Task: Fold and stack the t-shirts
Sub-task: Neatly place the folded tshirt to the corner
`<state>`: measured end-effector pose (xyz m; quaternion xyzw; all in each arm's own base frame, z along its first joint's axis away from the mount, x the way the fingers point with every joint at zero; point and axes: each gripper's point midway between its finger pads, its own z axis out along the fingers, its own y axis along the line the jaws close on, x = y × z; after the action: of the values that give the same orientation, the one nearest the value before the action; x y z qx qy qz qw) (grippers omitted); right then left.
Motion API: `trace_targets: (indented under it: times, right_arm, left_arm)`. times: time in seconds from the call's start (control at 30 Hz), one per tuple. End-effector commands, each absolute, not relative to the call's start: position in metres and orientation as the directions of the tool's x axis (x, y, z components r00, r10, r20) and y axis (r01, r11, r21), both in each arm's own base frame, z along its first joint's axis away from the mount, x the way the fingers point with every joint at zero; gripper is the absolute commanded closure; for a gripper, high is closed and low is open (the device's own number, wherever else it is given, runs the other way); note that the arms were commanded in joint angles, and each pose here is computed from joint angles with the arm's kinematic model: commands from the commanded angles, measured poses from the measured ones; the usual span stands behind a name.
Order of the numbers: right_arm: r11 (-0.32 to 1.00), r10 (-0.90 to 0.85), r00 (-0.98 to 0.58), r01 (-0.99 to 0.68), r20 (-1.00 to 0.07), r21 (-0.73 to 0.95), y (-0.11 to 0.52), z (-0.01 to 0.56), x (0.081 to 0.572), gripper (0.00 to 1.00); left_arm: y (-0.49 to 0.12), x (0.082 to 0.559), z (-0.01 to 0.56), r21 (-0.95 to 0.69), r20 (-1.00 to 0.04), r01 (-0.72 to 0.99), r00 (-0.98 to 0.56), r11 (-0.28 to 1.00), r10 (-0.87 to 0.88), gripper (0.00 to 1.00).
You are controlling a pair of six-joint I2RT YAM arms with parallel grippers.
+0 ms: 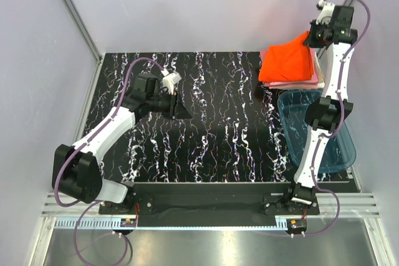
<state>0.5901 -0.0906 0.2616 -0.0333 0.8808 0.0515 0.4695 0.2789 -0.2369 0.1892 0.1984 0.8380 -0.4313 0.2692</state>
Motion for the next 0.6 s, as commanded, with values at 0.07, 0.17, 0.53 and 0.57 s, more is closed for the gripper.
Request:
trace_targets:
  times: [0.07, 0.17, 0.53, 0.57]
  right_arm:
    - [0.998, -0.014, -0.406, -0.060, -0.914, 0.012, -0.139, 0.250, 0.643, 1.00]
    - [0.999, 0.006, -0.340, -0.042, -0.941, 0.021, -0.152, 0.254, 0.658, 1.00]
    - [0.996, -0.059, -0.277, -0.083, -0.959, -0.037, -0.148, 0.283, 0.655, 1.00]
    - [0.995, -0.063, -0.260, -0.085, -0.964, -0.042, -0.146, 0.296, 0.651, 1.00]
  left_arm:
    - [-0.241, 0.282, 0.188, -0.626, -0.630, 0.581, -0.770, 0.520, 0.101, 0.68]
    - [-0.242, 0.282, 0.182, -0.634, -0.615, 0.571, -0.781, 0.522, 0.107, 0.68]
    - [-0.243, 0.283, 0.180, -0.643, -0.605, 0.564, -0.789, 0.519, 0.108, 0.68]
    - [-0.243, 0.283, 0.180, -0.644, -0.605, 0.564, -0.789, 0.517, 0.108, 0.68]
